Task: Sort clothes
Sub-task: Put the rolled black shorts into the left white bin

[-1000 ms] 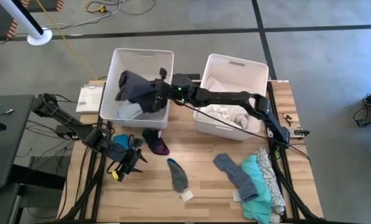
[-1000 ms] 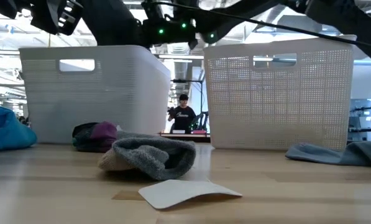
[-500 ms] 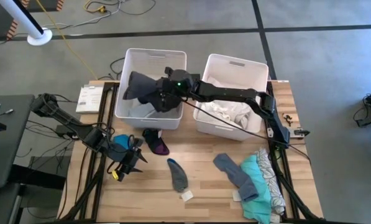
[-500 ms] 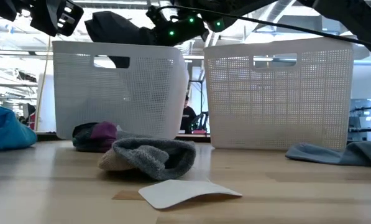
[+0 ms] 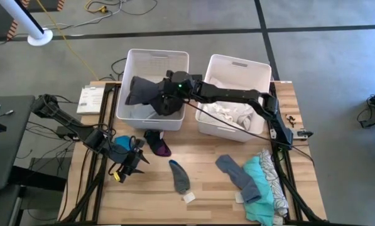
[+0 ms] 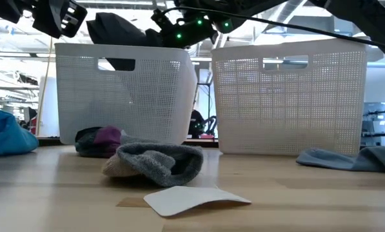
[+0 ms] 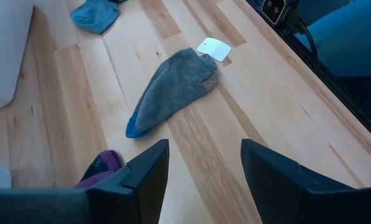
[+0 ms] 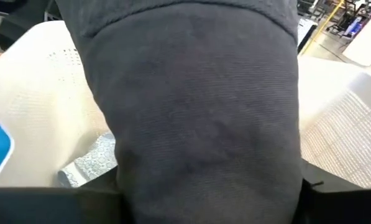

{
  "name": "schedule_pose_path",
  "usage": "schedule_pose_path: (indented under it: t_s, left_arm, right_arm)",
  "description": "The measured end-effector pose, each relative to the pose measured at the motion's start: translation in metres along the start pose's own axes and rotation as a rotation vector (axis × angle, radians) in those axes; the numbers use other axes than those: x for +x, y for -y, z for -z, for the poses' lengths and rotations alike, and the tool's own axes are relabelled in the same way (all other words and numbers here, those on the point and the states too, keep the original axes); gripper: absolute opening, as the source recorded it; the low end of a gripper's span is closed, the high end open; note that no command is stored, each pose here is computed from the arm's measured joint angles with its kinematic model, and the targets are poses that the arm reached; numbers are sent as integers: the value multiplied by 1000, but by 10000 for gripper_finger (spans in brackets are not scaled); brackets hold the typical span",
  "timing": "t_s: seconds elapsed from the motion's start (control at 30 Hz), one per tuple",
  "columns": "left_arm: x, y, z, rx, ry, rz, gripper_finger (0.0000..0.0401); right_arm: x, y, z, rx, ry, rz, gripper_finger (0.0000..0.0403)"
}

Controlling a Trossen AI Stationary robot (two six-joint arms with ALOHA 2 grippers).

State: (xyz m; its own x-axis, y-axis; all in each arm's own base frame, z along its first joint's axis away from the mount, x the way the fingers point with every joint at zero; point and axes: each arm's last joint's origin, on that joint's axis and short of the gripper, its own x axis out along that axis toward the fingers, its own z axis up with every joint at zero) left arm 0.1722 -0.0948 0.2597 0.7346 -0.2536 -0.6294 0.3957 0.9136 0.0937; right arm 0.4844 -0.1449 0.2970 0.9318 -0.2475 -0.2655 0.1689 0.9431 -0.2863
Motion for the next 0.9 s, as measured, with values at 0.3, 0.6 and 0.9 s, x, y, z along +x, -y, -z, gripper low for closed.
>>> schedule_pose_path:
  t_s: [0.3, 0.6, 0.9]
  left_arm:
    - [0, 0, 1, -7, -14, 0, 195]
    - [0, 0, 1, -4, -15, 3, 195]
    - [0, 0, 1, 9, -14, 4, 195]
  right_arm:
    - [0, -6, 0, -3, -7, -33, 252]
    - [0, -5, 7, 31, -69, -79, 252]
    - [-8, -3, -3, 29, -142, -86, 253]
